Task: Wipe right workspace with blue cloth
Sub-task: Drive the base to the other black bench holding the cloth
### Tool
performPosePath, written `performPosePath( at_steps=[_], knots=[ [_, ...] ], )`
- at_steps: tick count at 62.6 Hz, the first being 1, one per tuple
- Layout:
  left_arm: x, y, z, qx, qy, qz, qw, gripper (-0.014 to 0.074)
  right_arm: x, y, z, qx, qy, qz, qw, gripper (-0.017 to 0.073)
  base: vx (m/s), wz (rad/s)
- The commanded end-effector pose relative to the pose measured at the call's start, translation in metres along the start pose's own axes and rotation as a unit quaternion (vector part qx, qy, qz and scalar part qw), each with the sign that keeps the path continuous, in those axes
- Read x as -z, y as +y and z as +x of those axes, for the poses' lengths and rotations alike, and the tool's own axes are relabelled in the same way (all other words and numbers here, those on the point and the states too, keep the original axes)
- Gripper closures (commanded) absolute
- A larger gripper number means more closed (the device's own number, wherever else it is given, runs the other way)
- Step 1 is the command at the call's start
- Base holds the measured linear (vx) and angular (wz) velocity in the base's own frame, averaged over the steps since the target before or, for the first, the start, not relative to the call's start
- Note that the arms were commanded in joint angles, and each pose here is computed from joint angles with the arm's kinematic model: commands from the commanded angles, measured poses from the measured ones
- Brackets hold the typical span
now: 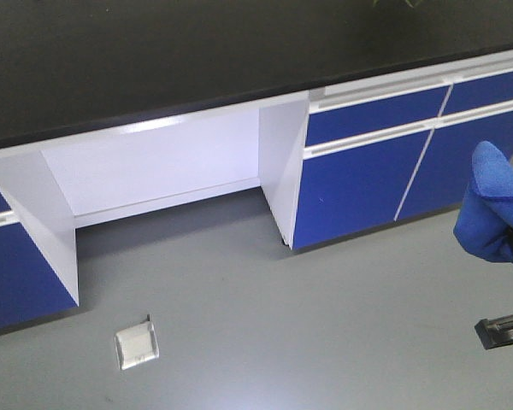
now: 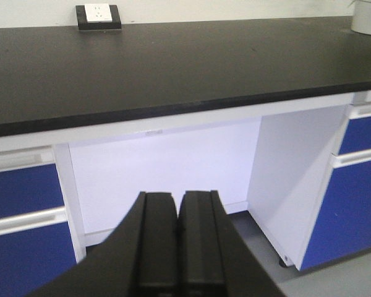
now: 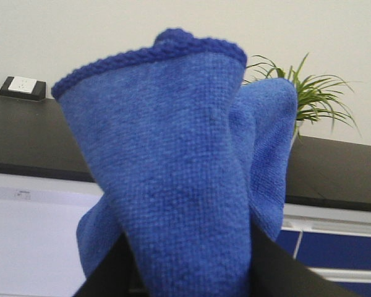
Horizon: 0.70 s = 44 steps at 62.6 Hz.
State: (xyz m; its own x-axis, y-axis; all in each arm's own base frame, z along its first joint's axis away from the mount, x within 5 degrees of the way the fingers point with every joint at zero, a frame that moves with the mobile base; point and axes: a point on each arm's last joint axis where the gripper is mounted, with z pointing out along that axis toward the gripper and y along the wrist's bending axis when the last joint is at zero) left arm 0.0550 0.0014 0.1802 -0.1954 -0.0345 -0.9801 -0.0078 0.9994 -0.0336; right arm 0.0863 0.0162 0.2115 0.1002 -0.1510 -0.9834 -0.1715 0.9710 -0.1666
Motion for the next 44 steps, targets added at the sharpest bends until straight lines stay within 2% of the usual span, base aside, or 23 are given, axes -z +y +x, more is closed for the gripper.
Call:
performPosePath(
  at_steps=[1,23,44],
  knots=[
    [-0.0014,-0.0013,0.0016,0.003,-0.035,0.010,0.999,0.0599,0.0012,-0.0003,-0.0007,0.006,-0.029,0.006,1.000,0.0562,0.41,0.12],
    [-0.0014,-0.0013,0.0016,0.003,-0.035,0.010,0.999,0.0599,0.0012,-0.0003,-0.0007,0.006,-0.029,0.006,1.000,0.0562,0.40,0.15],
    [-0.0014,-0.0013,0.0016,0.003,-0.035,0.010,0.999,0.0599,0.0012,-0.0003,-0.0007,0.006,-0.029,0.006,1.000,0.0562,0.41,0.29]
  ],
)
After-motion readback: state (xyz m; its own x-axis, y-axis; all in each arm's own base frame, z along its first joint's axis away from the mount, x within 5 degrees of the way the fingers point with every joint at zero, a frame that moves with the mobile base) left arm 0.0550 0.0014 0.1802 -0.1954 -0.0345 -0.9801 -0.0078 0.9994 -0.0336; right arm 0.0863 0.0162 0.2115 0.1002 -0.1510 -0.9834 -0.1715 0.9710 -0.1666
